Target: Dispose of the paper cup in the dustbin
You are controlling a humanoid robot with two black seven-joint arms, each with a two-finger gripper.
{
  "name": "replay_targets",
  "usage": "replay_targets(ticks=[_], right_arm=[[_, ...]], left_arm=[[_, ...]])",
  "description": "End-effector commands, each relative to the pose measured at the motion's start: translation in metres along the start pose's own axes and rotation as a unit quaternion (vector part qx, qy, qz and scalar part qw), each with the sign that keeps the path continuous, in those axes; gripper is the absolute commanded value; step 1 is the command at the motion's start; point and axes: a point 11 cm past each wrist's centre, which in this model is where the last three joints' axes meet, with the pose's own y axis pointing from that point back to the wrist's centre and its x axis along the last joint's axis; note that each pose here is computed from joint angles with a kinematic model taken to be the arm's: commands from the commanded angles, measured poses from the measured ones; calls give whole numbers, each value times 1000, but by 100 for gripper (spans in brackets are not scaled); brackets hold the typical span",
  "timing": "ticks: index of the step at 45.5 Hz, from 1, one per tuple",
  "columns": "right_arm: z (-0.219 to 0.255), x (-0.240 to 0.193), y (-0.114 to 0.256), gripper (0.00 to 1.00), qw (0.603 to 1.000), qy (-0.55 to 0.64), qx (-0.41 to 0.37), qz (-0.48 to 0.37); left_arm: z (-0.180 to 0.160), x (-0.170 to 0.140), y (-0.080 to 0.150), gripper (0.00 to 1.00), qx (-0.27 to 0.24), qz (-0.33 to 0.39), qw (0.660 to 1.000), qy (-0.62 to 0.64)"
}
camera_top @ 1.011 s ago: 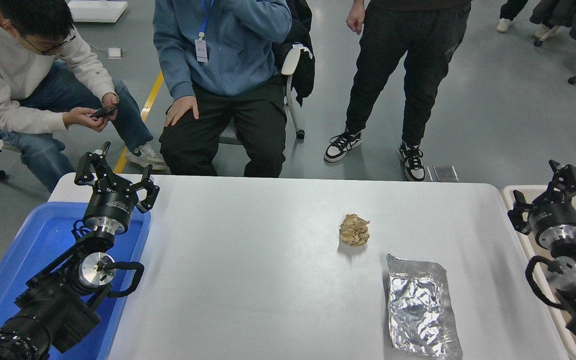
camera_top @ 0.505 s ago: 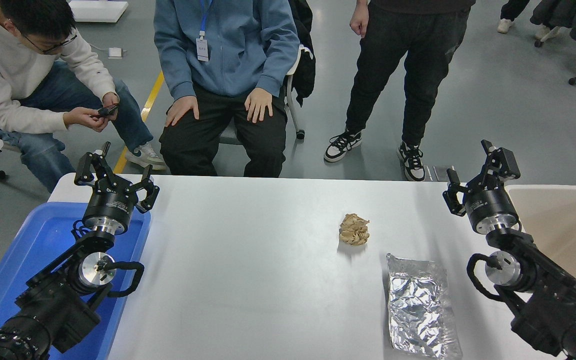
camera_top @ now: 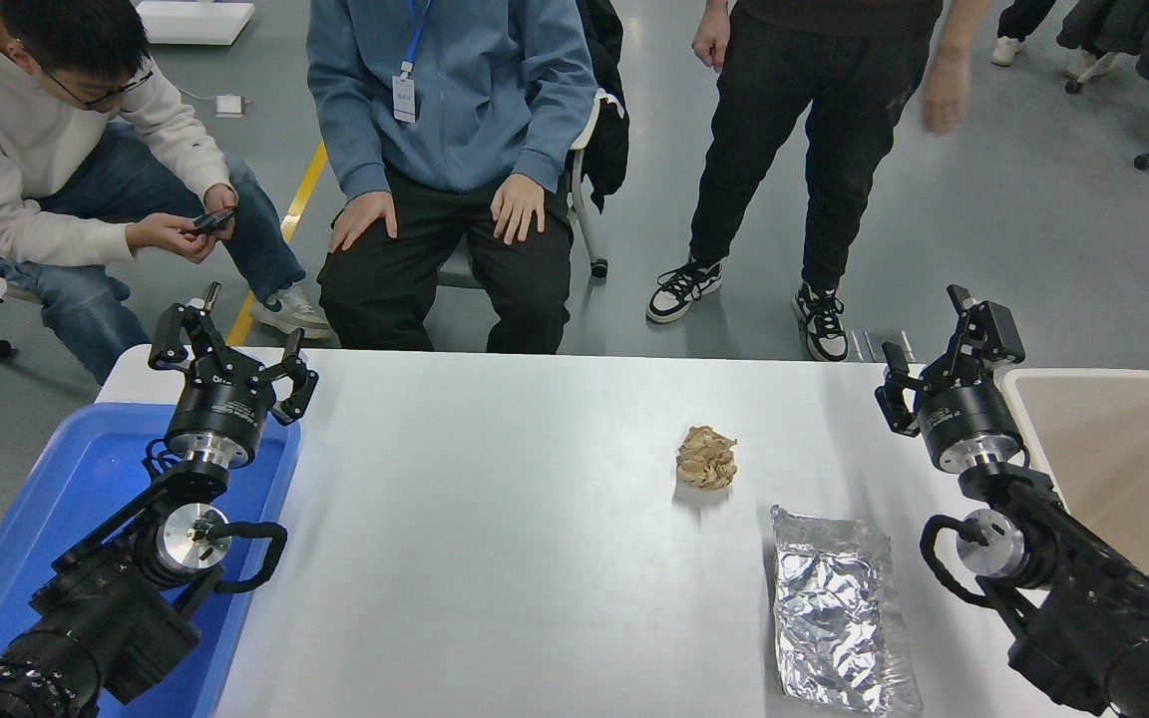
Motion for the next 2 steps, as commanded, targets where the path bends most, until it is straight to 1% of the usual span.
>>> replay_targets(ticks=[1, 2], right_arm=[[-1, 1, -1, 100, 1000, 2, 1, 1], [0, 0, 0, 100, 1000, 1, 0, 1]], left_arm=[[0, 0, 0, 100, 0, 0, 1000, 0], [0, 0, 0, 100, 0, 0, 1000, 0]])
